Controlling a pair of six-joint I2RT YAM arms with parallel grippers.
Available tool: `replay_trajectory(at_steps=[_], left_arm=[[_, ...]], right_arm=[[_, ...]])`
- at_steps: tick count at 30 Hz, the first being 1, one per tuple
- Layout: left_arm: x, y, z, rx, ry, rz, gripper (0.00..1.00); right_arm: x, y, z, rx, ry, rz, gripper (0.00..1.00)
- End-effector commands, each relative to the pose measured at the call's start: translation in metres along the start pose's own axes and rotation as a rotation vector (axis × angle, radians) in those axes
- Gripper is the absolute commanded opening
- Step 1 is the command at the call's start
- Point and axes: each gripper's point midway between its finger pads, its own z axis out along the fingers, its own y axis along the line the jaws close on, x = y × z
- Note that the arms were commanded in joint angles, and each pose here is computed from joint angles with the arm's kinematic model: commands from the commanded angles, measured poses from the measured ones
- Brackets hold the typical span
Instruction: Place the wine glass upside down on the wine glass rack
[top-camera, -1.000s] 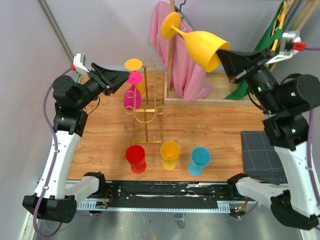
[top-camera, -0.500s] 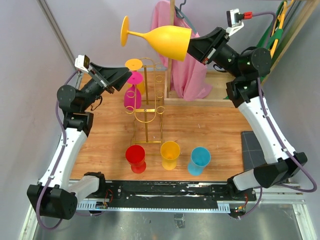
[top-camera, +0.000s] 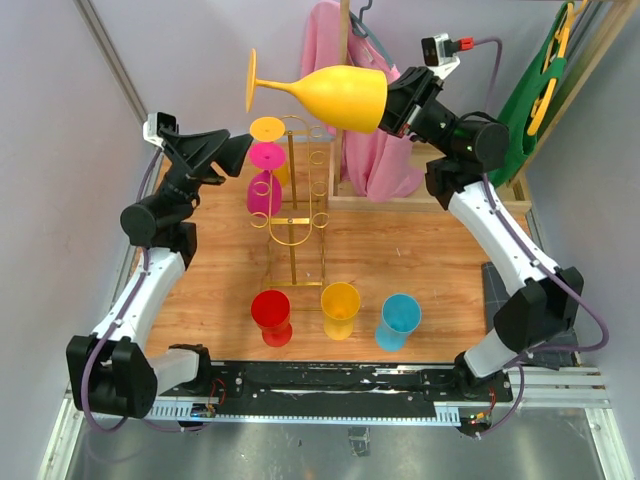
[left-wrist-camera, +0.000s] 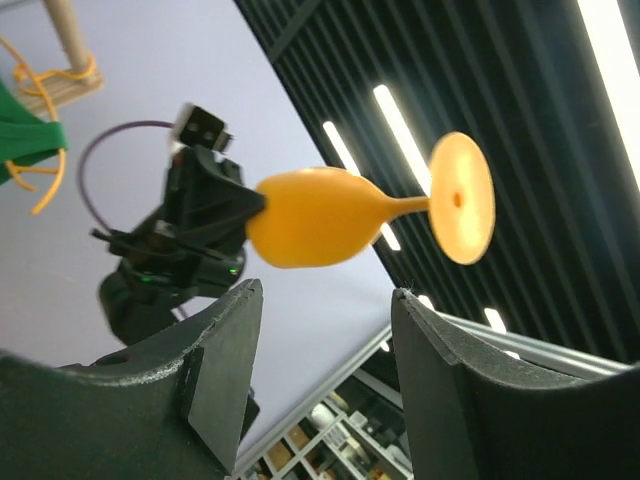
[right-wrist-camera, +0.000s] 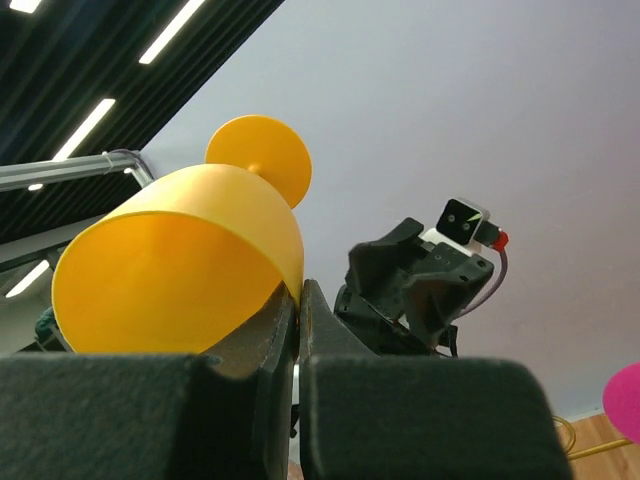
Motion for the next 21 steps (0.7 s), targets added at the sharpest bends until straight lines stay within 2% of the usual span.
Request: replay_trajectory(at_steps=[1, 6, 18, 21], left_arm=[[0.019, -0.049, -0.005, 0.189, 0.073, -0.004, 0.59], [0.024, -0.063, -0.008, 0.249, 0.113, -0.048, 0.59], [0.026, -0.08, -0.013, 0.314, 0.124, -0.1, 0.6], [0.028, -0.083, -0.013, 0.32, 0.131, -0.093, 0.56]], right_arm=[[0.016, 0.015, 0.001, -0.107, 0.043, 0.014, 0.01], [0.031, 0.0, 0.006, -0.129, 0.076, 0.06, 0.01], [0.062, -0.031, 0.017, -0.191, 0.13, 0.174, 0.01], [0.067, -0.035, 0.02, -0.197, 0.14, 0.188, 0.01]])
